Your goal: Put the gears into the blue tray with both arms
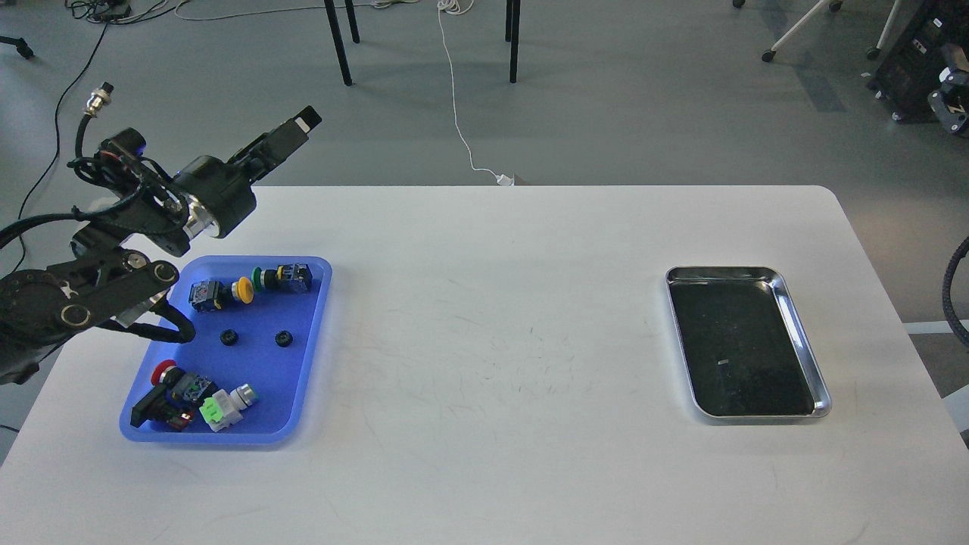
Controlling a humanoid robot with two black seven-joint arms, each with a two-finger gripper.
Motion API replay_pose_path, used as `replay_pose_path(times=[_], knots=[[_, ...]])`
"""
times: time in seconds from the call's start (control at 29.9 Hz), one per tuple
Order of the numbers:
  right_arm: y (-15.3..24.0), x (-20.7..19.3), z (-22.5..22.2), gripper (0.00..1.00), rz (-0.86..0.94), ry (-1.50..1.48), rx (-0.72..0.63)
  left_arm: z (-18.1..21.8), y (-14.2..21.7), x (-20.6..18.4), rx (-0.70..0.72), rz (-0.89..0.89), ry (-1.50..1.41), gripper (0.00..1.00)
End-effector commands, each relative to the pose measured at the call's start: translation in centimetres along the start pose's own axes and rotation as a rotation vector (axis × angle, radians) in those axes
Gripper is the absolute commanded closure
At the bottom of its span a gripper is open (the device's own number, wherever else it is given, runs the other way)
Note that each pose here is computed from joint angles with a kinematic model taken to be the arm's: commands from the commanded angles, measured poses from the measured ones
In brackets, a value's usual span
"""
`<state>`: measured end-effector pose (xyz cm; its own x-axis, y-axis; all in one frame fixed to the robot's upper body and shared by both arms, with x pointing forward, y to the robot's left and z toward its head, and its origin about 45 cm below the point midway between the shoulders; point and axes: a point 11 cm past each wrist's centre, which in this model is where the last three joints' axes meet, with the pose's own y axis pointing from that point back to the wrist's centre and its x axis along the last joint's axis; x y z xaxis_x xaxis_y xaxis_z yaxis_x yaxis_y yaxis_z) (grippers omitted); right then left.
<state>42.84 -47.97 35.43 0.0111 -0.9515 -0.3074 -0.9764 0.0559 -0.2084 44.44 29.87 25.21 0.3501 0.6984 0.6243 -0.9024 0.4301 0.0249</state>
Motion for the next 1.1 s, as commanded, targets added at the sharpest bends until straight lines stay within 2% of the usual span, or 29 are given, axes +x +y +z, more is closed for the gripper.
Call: replay_pose_path(times=[0.0, 0.1, 0.27, 0.43, 0.64, 1.07], knots=[[-0.5, -0.2, -1.0, 0.01, 0.014, -0.037, 0.048, 2.4, -2.1, 1.6, -0.066, 0.035, 0.318, 0.02], [-0.7, -0.9, 0.2, 0.02, 0.013, -0.085, 0.051, 3.2, -3.6, 3.0, -0.133, 0.093, 0.574, 0.02], [0.1, -1.2, 3.6, 0.01, 0.021, -0.168, -0.011, 1.2, -3.9, 4.8, -0.178, 0.164, 0.885, 0.02], [0.5, -1.3, 7.2, 0.01, 0.037, -0.248, -0.083, -1.5, -4.1, 4.1, -0.123, 0.251, 1.137, 0.02], [0.7, 1.0, 11.4, 0.01, 0.176, -0.337, -0.156, -3.5, -4.2, 2.3, -0.06, 0.268, 1.255, 0.02], [0.1, 0.3, 12.7, 0.01, 0.16, -0.42, -0.133, -3.0, -4.5, 1.7, -0.126, 0.273, 1.348, 0.01]])
